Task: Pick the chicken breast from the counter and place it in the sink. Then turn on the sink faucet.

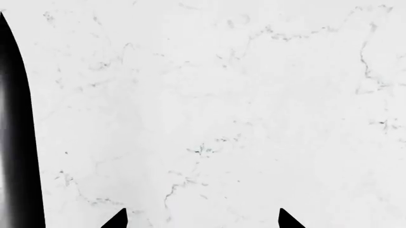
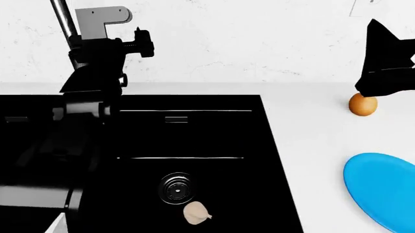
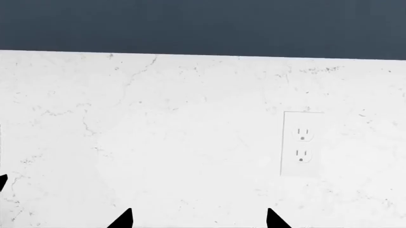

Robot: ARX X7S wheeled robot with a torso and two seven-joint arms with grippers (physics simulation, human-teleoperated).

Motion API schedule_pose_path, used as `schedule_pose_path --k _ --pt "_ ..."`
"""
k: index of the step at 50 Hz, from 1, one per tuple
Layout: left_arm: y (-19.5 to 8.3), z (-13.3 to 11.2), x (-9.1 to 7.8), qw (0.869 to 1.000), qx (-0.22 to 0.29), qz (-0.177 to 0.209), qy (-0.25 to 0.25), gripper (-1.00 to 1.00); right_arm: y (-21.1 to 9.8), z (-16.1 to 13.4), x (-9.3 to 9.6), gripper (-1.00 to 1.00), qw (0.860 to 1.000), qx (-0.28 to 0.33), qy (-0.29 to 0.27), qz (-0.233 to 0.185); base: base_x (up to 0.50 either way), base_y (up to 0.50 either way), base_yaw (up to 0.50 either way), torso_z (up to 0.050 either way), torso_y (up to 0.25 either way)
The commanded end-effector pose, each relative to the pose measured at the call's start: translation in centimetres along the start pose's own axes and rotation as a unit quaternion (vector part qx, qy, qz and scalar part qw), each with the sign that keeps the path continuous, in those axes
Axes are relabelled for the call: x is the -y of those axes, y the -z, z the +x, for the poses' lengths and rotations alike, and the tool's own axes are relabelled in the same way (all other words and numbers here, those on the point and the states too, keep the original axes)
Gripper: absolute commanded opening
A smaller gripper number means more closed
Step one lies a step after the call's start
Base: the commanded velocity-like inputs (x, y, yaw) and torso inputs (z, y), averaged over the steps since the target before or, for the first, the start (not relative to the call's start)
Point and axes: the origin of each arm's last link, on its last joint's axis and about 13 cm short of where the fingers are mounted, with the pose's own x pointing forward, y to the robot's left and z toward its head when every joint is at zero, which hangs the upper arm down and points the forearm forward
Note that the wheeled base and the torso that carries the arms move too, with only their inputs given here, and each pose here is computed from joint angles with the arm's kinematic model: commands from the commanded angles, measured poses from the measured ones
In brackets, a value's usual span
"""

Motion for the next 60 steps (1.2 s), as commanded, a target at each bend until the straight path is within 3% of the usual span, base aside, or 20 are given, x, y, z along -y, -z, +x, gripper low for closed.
schedule_pose_path --k 1,28,37,60 --pt "1.08 -0.25 -0.17 1.0 -0.008 0.003 0.004 1.0 0.16 -0.03 -0.01 1.0 1.0 -0.001 -0.001 0.003 0.0 0.0 0.0 0.0 0.0" --pt "1.21 -0.27 -0.08 1.0 -0.001 0.002 -0.005 1.0 0.53 -0.26 0.18 1.0 1.0 -0.006 0.0 0.009 0.0 0.0 0.0 0.0 -0.046" --pt "1.91 -0.63 -0.34 0.998 -0.053 0.006 -0.025 1.0 0.82 -0.67 0.06 1.0 1.0 -0.012 -0.007 0.013 0.0 0.0 0.0 0.0 0.0" --pt "1.62 -1.03 -0.03 0.999 -0.04 0.007 -0.013 1.0 0.74 -0.67 0.07 1.0 1.0 -0.01 -0.005 0.015 0.0 0.0 0.0 0.0 0.0"
